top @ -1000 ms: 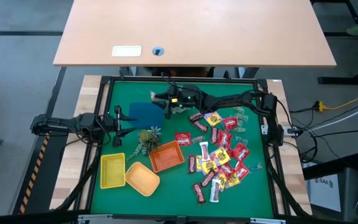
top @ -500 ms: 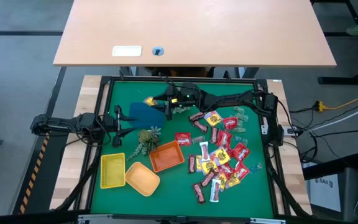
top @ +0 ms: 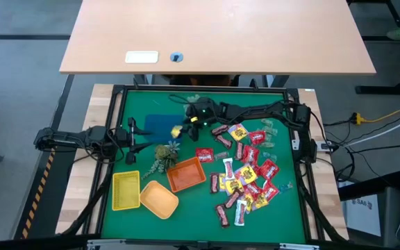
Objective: Sort candy
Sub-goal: Put the brown chocolate into the orange bin
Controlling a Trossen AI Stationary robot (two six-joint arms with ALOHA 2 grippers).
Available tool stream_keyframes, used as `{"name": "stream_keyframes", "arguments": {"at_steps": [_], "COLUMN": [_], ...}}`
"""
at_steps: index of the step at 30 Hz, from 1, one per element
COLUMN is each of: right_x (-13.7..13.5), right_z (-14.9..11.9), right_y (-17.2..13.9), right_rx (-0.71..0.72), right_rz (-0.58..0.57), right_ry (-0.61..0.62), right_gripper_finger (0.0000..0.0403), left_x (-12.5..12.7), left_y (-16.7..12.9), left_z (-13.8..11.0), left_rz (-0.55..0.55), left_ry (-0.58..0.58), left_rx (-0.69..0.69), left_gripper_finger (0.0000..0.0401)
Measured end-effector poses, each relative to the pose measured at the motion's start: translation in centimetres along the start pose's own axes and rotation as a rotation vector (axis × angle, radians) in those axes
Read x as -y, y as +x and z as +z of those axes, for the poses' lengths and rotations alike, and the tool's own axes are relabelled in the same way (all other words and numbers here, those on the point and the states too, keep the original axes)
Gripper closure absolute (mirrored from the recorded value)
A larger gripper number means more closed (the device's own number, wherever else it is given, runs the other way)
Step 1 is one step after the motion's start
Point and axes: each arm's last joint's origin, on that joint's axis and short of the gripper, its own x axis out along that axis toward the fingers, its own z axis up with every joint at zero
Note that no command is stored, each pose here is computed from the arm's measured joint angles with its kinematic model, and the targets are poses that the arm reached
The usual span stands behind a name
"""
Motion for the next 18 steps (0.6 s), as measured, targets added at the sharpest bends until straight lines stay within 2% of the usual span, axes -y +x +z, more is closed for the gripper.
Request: {"name": "stream_keyframes", "arguments": {"at_steps": [9,13,18], "right_x": [-0.7,-1.6,-3.0], "right_z": [0.7,2.3,3.5], "right_y": [-1.1,-2.9,-6.7], "right_rx": [-0.006,0.030,-0.023], "right_rz": [0.121,0.128,0.121], "right_ry": [-0.073,-0.098,-0.163], "right_gripper_finger": [0.0182,0.0182,0.0182], "left_x": [0.0,0.0,0.0], "left_y": [0.0,0.0,0.0], "left_z": [0.0,0.0,0.0], "left_rz": [0.000,-0.003,-0.012], "left_ry": [0.000,0.000,-0.029], "left_rx": [0.000,-0.001,-0.003], "left_gripper_finger": [0.0222,0.0222,0.0222]}}
